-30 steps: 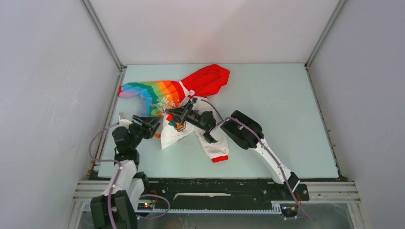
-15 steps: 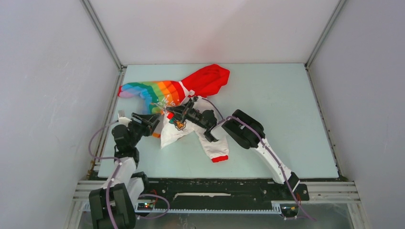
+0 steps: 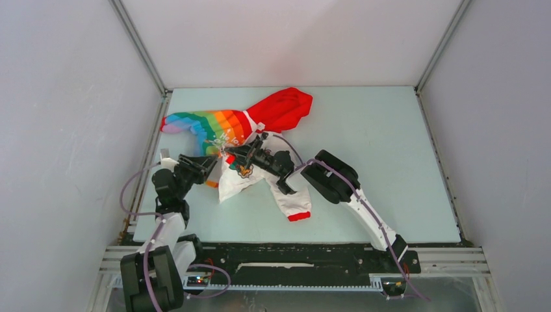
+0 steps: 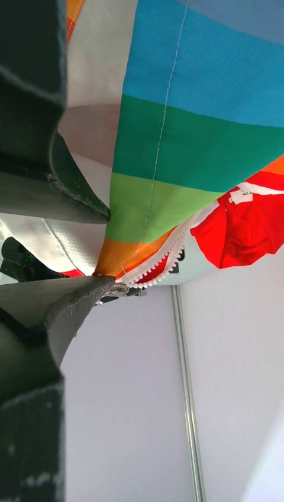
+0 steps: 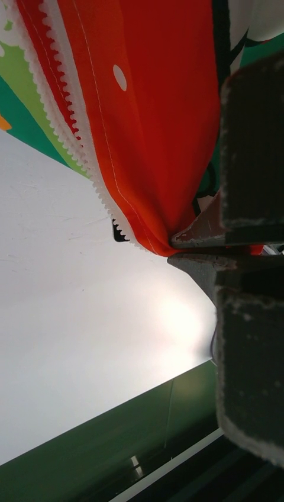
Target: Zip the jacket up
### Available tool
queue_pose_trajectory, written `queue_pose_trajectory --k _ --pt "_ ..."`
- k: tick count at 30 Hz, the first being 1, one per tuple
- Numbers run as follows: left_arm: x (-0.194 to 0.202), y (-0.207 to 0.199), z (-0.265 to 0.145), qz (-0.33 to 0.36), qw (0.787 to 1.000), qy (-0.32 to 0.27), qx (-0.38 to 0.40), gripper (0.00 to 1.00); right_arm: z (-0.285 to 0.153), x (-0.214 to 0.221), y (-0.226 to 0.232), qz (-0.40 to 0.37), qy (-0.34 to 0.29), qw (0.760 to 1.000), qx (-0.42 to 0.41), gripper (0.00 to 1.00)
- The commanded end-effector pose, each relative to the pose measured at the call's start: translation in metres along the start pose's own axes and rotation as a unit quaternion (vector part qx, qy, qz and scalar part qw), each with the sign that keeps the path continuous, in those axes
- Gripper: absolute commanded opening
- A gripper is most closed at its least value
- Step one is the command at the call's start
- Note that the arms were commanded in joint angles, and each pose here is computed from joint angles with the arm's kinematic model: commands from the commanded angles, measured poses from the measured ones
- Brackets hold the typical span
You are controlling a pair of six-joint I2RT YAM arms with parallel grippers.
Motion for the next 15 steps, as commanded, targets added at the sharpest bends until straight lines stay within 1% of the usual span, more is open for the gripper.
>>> queue_pose_trajectory --k 1,5,7,8,9,15 --pt "-0.016 -0.023 0.004 0.049 0.997 -0.024 0.047 0.41 0.004 0.013 0.019 -0.001 0.018 0.999 -0.034 0.0" --pt "-0.015 -0.023 0.003 0.051 0.997 -0.025 0.049 0.45 0.004 0.013 0.016 0.003 0.017 0.999 -0.032 0.0" --pt "-0.016 -0.024 0.003 0.054 0.997 -0.026 0.051 0.45 0.004 0.014 0.016 0.003 0.018 0.999 -0.031 0.0" --pt "-0.016 -0.024 0.003 0.054 0.997 -0.028 0.051 0.42 0.004 0.014 0.016 0.004 0.018 0.999 -0.031 0.0" --pt "-0.016 -0.024 0.003 0.055 0.997 -0.029 0.054 0.39 0.004 0.015 0.015 0.006 0.019 0.999 -0.029 0.0" --pt "-0.014 -0.02 0.004 0.058 0.996 -0.026 0.059 0.09 0.003 0.016 0.007 0.015 0.019 0.999 -0.022 0.0"
Point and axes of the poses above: each gripper's point midway between its finger pads, its own z axis out along the fingers, its own y axis along the line the jaws close on, x = y × z, the point moved 9 cm from there along -z, back along the fingers, and after that the axes turned 2 degrees about z, right-handed, at the moved point
